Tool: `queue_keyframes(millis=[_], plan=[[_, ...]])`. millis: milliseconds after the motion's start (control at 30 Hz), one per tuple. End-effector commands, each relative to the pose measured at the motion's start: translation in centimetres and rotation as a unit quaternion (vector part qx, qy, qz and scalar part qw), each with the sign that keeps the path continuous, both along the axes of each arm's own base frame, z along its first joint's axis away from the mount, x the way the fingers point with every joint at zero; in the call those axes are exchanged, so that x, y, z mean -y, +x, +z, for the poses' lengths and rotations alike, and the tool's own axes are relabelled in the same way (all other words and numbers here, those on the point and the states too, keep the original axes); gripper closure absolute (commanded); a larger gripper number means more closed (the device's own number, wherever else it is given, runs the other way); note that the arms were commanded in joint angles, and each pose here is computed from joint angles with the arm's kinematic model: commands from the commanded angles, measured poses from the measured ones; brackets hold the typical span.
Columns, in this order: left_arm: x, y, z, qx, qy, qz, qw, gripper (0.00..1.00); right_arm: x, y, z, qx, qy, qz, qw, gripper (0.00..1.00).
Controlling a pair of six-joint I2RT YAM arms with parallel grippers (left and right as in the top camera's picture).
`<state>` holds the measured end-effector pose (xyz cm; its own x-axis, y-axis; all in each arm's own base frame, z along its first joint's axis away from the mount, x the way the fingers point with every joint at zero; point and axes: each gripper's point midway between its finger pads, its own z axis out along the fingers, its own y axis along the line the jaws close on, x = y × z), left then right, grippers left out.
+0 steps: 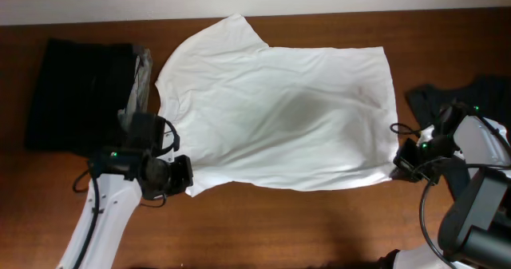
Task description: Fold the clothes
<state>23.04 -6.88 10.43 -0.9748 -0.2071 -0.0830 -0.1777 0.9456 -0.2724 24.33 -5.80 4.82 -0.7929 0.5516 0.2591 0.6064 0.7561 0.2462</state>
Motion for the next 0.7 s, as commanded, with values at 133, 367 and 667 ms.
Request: queue_keyframes(millis=[133,367,667], plan=[[-1.2,0.9,2.6,0.053,0.03,0.013,0.998,1.0,-2.1,5.2,2.5,0.137,0.084,0.0,0.987,0.96],[-1.6,2.6,4.8,0.093,0.043,0.019,0.995,1.0,0.5,4.3,2.4,0.089,0.004,-0.007,0.996,0.96],[-1.8,2.7,6.8,0.099,0.049,0.017,0.994,1.0,0.0,2.1,5.4,0.05,0.007,-0.004,0.999,0.96]])
